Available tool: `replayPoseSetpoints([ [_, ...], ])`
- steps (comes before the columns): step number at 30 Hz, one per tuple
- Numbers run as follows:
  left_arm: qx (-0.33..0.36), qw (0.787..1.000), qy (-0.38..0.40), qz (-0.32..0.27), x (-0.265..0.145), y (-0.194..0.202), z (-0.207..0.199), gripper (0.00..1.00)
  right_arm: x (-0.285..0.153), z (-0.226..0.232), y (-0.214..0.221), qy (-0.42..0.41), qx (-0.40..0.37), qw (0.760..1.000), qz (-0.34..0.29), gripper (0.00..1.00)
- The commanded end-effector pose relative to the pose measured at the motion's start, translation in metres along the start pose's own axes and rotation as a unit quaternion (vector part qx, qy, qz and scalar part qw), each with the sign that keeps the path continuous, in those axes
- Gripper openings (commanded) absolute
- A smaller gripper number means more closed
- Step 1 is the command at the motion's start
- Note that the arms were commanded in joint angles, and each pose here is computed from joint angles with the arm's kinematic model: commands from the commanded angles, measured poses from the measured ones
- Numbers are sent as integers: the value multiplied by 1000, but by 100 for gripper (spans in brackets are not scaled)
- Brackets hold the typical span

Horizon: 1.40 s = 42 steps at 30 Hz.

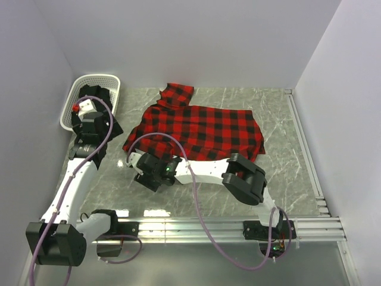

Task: Fold and stack the long sleeve shirts
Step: Flatten the shirt out

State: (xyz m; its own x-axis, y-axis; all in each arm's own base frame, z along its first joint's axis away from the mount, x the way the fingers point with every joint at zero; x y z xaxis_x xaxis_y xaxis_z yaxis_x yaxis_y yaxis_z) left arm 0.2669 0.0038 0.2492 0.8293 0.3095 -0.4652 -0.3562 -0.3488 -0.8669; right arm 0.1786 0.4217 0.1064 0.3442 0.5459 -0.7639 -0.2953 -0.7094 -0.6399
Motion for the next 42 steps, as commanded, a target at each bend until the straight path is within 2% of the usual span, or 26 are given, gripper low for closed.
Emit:
replayPoseSetpoints([
  [1,-2,1000,-8,-23,2,-9,-1,99,8,-7,-18,29,-9,999,-20,62],
  [5,0,1000,-12,-21,3,-7,0,99,17,-11,-14,52,-12,998,-19,55],
  [8,0,1000,-8,-19,4,-6,-1,99,17,-11,-14,58,-21,998,-11,34],
  [9,1,1000,-10,-17,5,-6,-1,99,15,-13,-14,63,-20,998,-15,21],
  [13,2,1000,-7,-14,5,-5,-2,99,5,-17,-17,78,-27,996,-24,0],
  [17,2,1000,-8,-14,7,-4,-1,99,-30,-22,-37,80,-28,995,-59,0],
  [22,-2,1000,-9,-12,9,-4,1,99,-101,-30,-72,70,-35,990,-118,0],
  [28,-5,1000,-9,-11,10,-4,2,99,-162,-15,-75,-41,-34,989,-139,0],
  [33,-7,1000,-4,-7,11,-4,2,99,-209,1,-70,-140,-19,972,-186,0],
  [37,-7,1000,4,-2,12,-2,1,99,-210,17,-55,-226,-28,963,-143,0],
  [38,-7,1000,5,-1,13,-2,0,99,-200,21,-46,-241,-28,964,-107,2],
  [40,-7,1000,11,1,12,-2,-1,99,-192,28,-35,-279,-34,957,-72,8],
  [42,-6,1000,23,5,12,0,-3,99,-186,34,-22,-309,-35,950,-30,21],
])
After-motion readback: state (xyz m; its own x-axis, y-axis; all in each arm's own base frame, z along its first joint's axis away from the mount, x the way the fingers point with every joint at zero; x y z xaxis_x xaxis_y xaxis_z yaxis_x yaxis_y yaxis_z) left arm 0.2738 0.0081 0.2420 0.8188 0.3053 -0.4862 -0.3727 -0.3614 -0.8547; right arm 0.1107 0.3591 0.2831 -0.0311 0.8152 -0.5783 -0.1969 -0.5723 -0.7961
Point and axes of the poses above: each gripper's point midway between its finger pads, its own x axis out along the fingers, its own z axis along the line the jaws close on, y = z × x, the point moved 8 cm from there along -x, back along the fingers, and after that the axes turned 2 degrees about x, right-handed, at the moved point
